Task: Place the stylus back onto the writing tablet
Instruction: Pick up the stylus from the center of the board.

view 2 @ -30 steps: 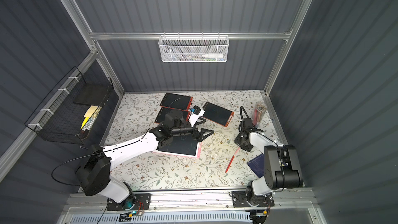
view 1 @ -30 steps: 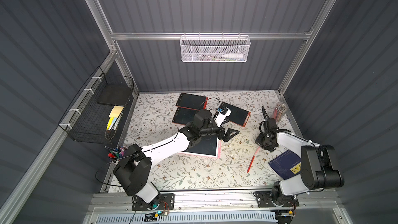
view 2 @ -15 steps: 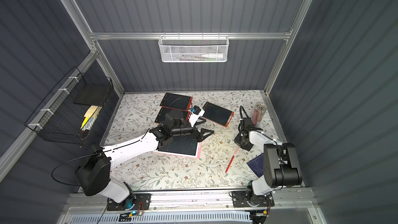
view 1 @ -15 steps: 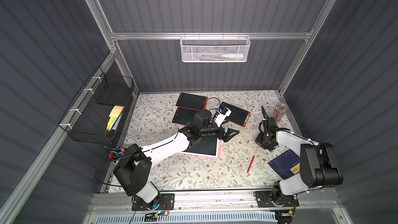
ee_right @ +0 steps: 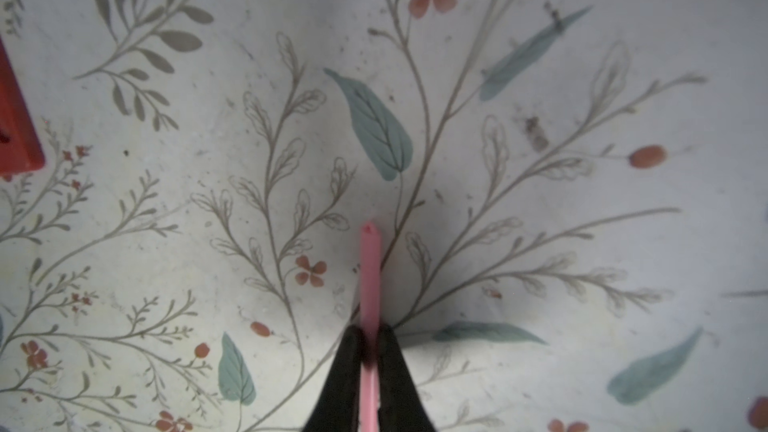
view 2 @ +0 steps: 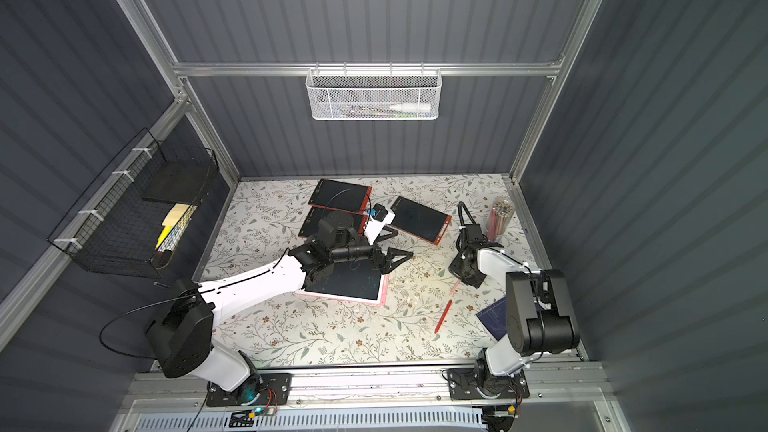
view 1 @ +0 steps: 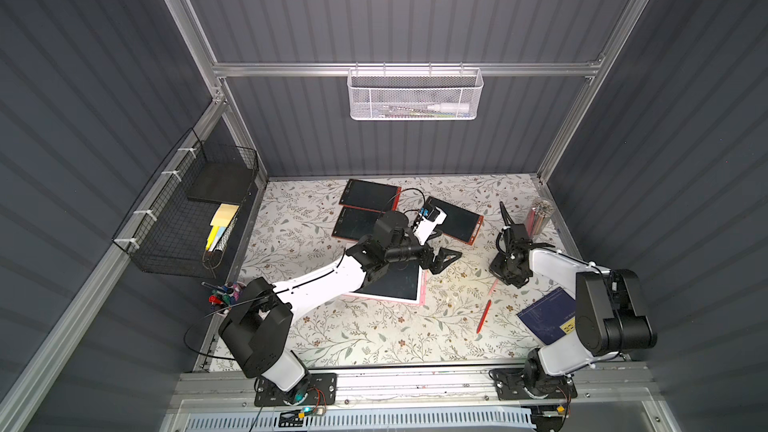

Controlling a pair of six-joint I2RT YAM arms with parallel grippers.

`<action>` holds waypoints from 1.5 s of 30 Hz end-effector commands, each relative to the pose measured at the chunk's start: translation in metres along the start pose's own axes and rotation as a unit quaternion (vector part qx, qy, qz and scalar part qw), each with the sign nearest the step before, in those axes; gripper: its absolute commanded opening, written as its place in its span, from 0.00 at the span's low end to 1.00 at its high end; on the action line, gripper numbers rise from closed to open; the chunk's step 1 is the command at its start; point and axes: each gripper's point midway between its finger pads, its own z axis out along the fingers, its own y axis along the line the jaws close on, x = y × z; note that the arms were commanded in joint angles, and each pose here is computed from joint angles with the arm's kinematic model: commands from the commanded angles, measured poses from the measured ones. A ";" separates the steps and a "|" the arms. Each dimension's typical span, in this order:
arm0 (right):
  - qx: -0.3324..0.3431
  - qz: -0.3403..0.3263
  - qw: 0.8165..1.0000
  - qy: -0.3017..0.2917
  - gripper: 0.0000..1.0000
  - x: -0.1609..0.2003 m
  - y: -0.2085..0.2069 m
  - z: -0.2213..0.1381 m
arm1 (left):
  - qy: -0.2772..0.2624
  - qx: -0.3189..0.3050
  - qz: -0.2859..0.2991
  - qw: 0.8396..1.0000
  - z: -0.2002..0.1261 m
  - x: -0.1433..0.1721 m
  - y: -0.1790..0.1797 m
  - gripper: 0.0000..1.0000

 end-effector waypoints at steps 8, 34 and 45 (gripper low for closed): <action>0.014 -0.014 1.000 0.020 0.08 0.014 -0.006 0.004 | -0.005 0.014 0.000 1.000 -0.001 -0.003 -0.004 0.99; -0.077 -0.065 0.995 -0.016 0.08 0.002 0.028 -0.023 | 0.008 0.024 -0.037 0.999 -0.002 0.016 -0.001 0.99; -0.172 -0.131 0.976 -0.024 0.08 0.013 0.083 -0.043 | 0.021 -0.074 -0.086 0.993 -0.025 0.029 0.057 0.98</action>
